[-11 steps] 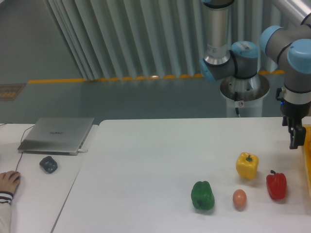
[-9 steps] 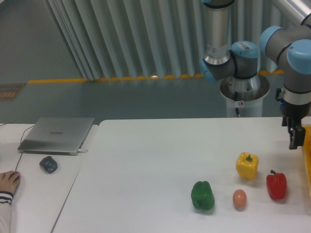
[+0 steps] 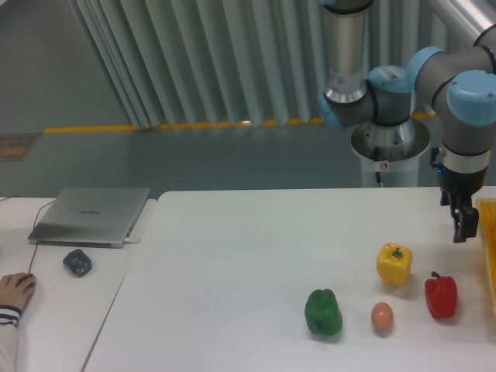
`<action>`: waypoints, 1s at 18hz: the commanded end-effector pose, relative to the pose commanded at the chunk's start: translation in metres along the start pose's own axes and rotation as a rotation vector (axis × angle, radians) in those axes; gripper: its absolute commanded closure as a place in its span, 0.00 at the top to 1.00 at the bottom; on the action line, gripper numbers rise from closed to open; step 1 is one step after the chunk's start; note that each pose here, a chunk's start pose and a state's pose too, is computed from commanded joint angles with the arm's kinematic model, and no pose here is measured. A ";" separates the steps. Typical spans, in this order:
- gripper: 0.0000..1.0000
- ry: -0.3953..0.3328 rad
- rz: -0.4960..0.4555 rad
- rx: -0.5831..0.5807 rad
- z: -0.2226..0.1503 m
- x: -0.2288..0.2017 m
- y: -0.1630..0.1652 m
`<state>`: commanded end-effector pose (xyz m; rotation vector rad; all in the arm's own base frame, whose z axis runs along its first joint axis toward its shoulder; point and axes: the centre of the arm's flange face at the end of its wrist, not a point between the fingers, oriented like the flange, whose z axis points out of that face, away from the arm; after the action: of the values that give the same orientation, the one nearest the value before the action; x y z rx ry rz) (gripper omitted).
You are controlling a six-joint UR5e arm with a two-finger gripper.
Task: Place the red peppers in a basket
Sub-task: 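Move the open gripper away from the yellow basket toward the red pepper, then lower the open gripper down over the red bell pepper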
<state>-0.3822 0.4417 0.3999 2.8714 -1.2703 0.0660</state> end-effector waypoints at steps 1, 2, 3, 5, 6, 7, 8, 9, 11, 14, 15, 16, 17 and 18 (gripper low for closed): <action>1.00 0.006 -0.032 0.001 0.004 0.000 -0.001; 1.00 0.012 -0.067 0.003 0.007 0.001 -0.002; 1.00 0.016 -0.092 0.010 0.010 0.002 -0.004; 1.00 0.001 -0.106 0.065 0.009 0.000 -0.007; 1.00 -0.005 -0.111 0.092 0.011 0.000 -0.010; 1.00 -0.008 -0.125 0.098 0.017 0.001 -0.012; 1.00 -0.023 -0.140 0.096 0.020 0.002 -0.013; 1.00 -0.044 -0.158 0.092 0.021 0.000 -0.012; 1.00 -0.059 -0.209 0.085 0.019 -0.003 -0.012; 1.00 -0.074 -0.385 0.093 0.009 -0.006 -0.006; 1.00 -0.079 -0.414 0.093 0.006 -0.007 -0.005; 1.00 -0.082 -0.446 0.091 0.004 -0.009 -0.004; 1.00 -0.075 -0.507 0.095 0.008 -0.014 -0.003; 1.00 -0.078 -0.580 0.098 0.005 -0.017 0.000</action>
<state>-0.3930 0.4540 0.3944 3.2230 -0.4047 0.0141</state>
